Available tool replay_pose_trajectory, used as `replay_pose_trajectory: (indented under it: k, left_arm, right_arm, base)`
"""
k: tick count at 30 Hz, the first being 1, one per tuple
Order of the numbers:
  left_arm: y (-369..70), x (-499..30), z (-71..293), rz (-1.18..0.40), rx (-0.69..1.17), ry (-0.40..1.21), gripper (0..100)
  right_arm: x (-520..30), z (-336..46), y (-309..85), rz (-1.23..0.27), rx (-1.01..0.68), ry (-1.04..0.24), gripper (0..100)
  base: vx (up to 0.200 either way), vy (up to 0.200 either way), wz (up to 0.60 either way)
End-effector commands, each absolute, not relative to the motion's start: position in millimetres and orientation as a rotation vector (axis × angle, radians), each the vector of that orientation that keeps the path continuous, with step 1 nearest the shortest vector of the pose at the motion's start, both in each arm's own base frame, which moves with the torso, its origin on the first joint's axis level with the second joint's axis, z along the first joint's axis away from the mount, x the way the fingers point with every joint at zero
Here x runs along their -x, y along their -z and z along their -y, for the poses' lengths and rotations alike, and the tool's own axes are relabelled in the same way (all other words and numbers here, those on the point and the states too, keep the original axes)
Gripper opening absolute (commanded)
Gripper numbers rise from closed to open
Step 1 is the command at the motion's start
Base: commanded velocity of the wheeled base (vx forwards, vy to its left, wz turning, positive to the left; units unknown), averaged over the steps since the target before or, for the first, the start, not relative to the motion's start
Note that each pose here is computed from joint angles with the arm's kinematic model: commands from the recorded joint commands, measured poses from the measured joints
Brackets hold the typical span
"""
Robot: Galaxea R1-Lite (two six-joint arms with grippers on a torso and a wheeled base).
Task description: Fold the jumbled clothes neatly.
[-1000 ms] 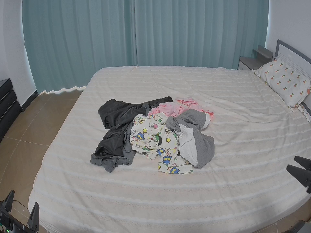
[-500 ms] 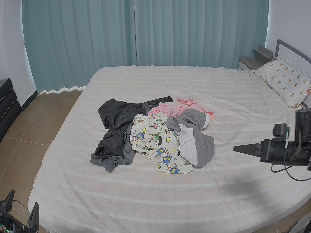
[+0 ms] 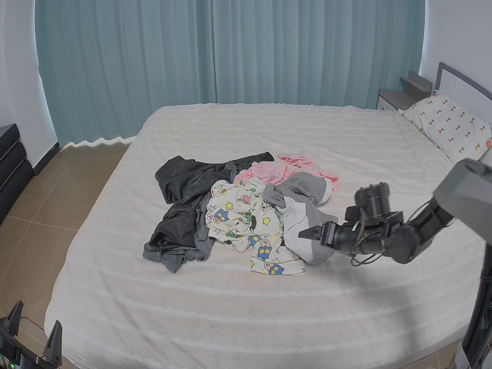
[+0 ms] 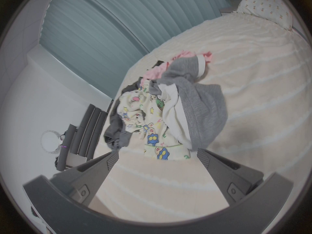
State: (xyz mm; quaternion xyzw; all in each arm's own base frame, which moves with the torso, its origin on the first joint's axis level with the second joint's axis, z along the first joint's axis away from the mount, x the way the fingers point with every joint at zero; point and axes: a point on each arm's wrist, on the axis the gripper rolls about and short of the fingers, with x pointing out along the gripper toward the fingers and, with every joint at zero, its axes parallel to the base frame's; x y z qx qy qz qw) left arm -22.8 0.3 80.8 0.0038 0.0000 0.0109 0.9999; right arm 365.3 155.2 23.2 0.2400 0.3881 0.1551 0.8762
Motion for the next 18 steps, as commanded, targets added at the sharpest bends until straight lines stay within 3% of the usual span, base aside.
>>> replay_pose_trajectory:
  k: [1,13,18]
  left_arm:
    - [-75.9,22.9,-0.3,0.001,-0.008,-0.021,100]
    - [-75.9,22.9,-0.3,0.001,-0.008,-0.023,100]
    - [-75.9,22.9,-0.3,0.001,-0.008,-0.023,100]
  right_arm:
    - [-391.1,-200.9,63.7,-0.859,-0.432,-0.235,100]
    - [-387.4,-200.0,63.8,-0.862,-0.328,-0.215,100]
    - [-386.5,-195.6,39.2,-0.821,-0.346,-0.216,100]
  base:
    - [0.000,0.000,0.00]
    - [0.000,0.000,0.00]
    - [0.000,0.000,0.00]
